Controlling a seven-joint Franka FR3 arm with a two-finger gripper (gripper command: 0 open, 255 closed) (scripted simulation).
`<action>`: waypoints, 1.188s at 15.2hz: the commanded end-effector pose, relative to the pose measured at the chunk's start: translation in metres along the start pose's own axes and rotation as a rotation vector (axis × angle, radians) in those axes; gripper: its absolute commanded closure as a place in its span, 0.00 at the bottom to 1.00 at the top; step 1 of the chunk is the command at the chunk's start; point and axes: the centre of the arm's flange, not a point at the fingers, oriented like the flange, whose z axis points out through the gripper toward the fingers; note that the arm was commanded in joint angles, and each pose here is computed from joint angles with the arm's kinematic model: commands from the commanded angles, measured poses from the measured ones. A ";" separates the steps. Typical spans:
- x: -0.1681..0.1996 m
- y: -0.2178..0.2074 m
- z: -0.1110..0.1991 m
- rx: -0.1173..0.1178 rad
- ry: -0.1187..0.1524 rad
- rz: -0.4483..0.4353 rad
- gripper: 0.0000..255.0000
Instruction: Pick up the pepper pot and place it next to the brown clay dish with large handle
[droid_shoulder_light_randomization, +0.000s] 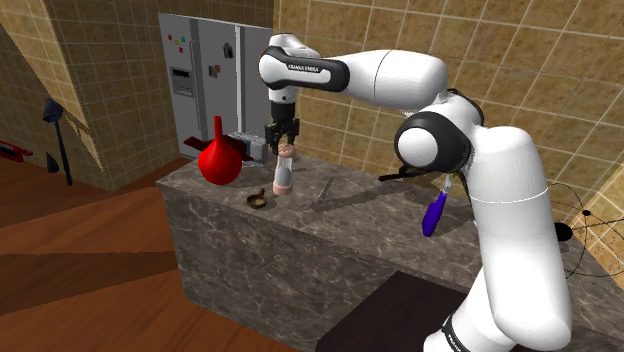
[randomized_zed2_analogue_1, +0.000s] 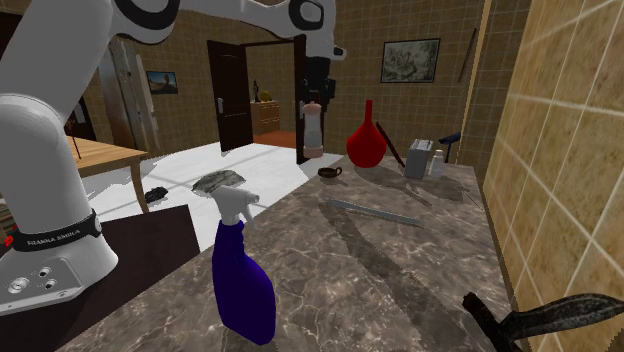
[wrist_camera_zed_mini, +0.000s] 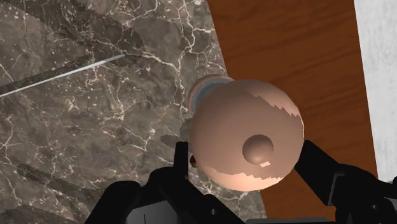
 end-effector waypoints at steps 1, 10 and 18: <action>0.005 -0.013 0.003 0.000 0.000 0.001 1.00; 0.009 -0.013 0.051 0.000 0.000 0.001 1.00; 0.013 -0.013 0.093 0.000 0.000 0.001 1.00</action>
